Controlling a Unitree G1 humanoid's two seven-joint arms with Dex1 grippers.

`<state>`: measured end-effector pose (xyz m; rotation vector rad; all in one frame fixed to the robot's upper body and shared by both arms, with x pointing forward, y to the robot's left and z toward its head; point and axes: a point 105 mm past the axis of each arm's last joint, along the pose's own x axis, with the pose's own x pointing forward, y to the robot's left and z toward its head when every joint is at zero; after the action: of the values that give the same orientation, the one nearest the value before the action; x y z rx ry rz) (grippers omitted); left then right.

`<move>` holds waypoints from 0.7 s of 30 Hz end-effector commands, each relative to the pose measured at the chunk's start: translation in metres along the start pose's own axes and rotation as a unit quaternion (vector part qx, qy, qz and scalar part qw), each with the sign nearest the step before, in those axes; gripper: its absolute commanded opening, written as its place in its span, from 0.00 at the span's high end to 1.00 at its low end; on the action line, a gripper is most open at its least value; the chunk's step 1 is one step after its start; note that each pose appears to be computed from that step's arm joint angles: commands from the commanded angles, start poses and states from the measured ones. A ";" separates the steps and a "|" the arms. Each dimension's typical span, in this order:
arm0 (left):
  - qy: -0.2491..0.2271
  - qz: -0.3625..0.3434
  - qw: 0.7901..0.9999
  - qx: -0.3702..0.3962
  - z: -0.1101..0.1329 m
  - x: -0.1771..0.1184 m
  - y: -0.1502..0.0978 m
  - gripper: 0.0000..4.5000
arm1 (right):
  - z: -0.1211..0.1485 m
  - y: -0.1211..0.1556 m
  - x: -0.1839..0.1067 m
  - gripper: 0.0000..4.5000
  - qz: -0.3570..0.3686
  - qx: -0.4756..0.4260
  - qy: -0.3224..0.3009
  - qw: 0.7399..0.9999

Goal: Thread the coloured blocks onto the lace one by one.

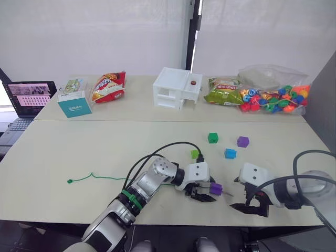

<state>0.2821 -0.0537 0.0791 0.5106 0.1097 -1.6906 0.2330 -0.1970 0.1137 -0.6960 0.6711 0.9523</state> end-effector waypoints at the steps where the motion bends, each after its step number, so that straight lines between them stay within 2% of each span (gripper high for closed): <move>1: -0.002 -0.010 0.999 0.031 0.008 0.001 0.000 0.62 | 0.005 -0.001 0.001 0.00 -0.013 -0.025 -0.005 1.000; 6: 0.008 -0.004 0.999 0.033 0.004 -0.001 0.002 0.98 | 0.005 -0.001 0.013 0.00 -0.006 -0.025 -0.010 1.000; 15: 0.010 0.004 0.999 0.031 0.003 -0.003 0.003 0.99 | 0.004 -0.007 0.012 0.00 -0.011 -0.027 -0.003 1.000; 21: 0.008 0.009 0.999 0.031 0.003 -0.004 0.003 0.99 | 0.014 -0.005 0.003 0.00 0.001 -0.023 -0.024 0.999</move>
<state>0.2833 -0.0518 0.0783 0.5651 0.0931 -1.6895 0.2412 -0.1890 0.1065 -0.6957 0.6501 0.9827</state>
